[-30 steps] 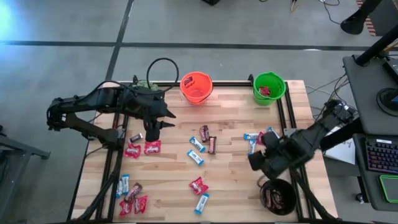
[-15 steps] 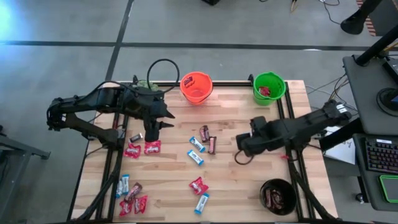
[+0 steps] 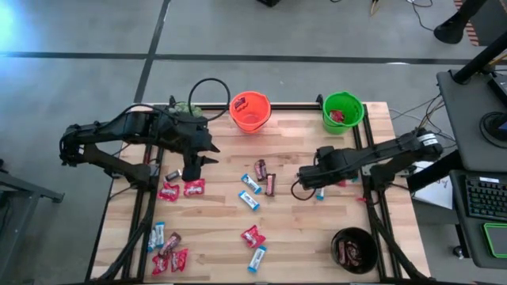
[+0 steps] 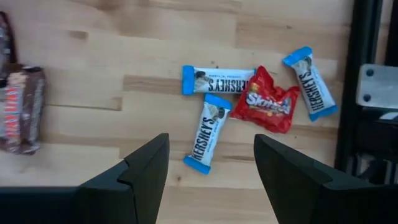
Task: Organize candy in baskets
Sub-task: Put the white chocolate bar into the orange bucket
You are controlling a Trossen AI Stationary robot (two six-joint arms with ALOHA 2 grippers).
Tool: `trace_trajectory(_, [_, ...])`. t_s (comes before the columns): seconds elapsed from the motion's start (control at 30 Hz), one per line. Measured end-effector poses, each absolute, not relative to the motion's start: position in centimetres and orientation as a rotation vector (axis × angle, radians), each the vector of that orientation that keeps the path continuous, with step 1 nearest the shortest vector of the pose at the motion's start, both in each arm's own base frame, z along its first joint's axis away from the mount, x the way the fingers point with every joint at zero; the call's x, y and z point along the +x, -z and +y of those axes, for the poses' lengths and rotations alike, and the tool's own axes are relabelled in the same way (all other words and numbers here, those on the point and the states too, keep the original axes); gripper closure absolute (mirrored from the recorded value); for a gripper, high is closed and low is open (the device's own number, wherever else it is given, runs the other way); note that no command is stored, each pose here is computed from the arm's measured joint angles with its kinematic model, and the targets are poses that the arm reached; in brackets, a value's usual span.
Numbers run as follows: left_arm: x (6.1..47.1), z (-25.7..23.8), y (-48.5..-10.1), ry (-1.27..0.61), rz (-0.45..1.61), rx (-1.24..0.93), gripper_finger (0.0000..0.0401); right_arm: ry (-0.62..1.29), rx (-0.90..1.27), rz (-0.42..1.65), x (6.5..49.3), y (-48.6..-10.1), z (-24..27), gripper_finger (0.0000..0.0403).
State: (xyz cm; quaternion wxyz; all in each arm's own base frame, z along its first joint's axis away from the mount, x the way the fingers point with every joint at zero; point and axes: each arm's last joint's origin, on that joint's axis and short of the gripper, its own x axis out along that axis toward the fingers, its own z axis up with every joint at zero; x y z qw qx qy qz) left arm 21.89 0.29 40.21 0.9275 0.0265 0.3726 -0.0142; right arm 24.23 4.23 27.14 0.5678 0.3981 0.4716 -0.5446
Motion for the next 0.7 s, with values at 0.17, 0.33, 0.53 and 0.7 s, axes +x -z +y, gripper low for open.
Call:
trace_trajectory(0.17, [21.9, 0.3, -40.2, 0.030, 0.766, 0.054, 0.0264, 1.288, 1.002, 1.094, 23.6, -24.8, 3.7, 0.0177])
trace_trajectory(0.33, [21.8, 0.3, -40.2, 0.030, 0.771, 0.053, 0.0264, 1.306, 1.095, 1.065, 21.9, -22.8, 3.5, 0.0177])
trace_trajectory(0.53, [21.8, 0.3, -40.1, 0.031, 0.780, 0.053, 0.0264, 1.277, 1.203, 0.992, 21.1, -21.3, 3.5, 0.0177])
trace_trajectory(0.7, [21.8, 0.3, -40.1, 0.031, 0.779, 0.053, 0.0264, 1.271, 1.245, 0.987, 20.9, -19.9, 3.5, 0.0177])
